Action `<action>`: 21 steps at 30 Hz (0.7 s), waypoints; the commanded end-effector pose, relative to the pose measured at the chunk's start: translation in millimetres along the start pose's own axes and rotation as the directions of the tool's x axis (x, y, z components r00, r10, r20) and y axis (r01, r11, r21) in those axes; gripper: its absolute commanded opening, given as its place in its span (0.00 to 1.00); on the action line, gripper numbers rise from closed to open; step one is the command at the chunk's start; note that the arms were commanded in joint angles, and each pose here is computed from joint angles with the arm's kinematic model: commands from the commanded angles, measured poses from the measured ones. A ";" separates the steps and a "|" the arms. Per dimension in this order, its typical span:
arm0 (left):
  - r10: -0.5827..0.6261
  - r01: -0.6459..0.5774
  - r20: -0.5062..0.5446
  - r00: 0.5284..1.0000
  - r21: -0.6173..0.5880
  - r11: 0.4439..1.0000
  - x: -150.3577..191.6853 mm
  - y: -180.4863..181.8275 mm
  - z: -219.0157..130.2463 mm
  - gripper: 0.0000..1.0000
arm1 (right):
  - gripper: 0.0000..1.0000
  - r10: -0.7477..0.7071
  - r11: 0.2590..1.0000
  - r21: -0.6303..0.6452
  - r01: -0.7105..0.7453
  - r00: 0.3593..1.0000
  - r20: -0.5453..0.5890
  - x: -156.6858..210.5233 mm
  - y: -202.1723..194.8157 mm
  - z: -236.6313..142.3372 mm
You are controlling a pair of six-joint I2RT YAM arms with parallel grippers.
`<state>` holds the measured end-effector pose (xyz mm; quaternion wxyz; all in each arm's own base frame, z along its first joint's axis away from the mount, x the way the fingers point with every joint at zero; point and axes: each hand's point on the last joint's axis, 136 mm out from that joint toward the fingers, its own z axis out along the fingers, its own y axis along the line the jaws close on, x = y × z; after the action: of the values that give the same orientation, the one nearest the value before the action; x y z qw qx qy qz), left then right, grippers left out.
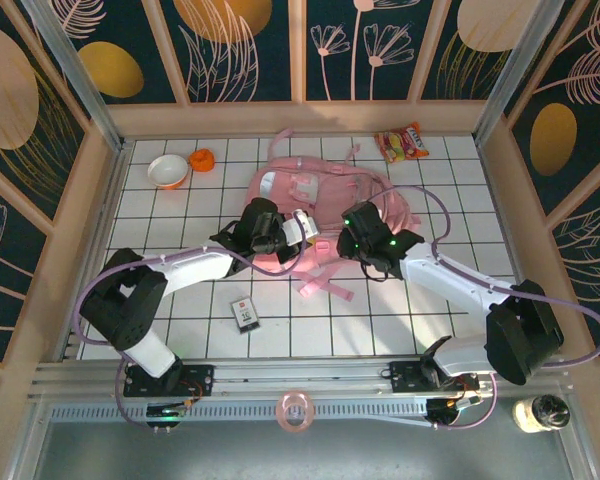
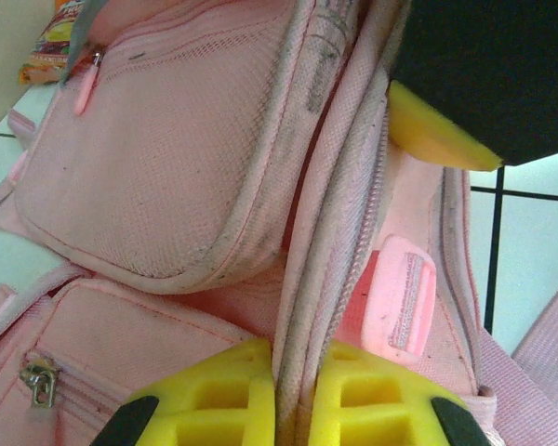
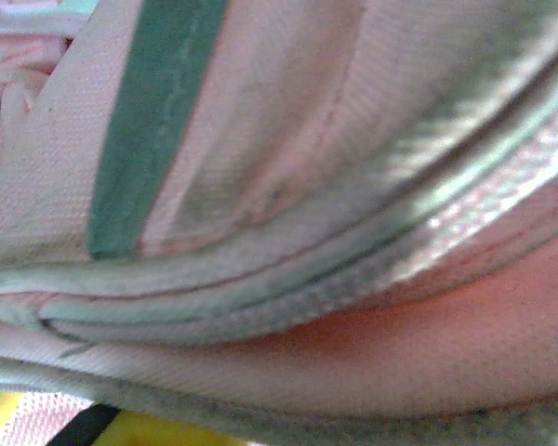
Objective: Pack the student bag
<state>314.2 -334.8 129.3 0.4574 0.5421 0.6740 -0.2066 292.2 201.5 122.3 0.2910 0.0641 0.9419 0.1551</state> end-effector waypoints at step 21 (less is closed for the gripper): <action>0.096 -0.091 -0.037 0.995 0.120 0.989 32.1 4.0 -54.0 0.00 | 0.00 -0.179 0.981 0.055 0.185 0.980 -0.091 -10.4 -50.0 -14.2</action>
<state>315.2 -292.8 133.0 0.4422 0.5602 0.6683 -0.2099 296.3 183.4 130.5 0.2710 -0.0157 0.9516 0.1439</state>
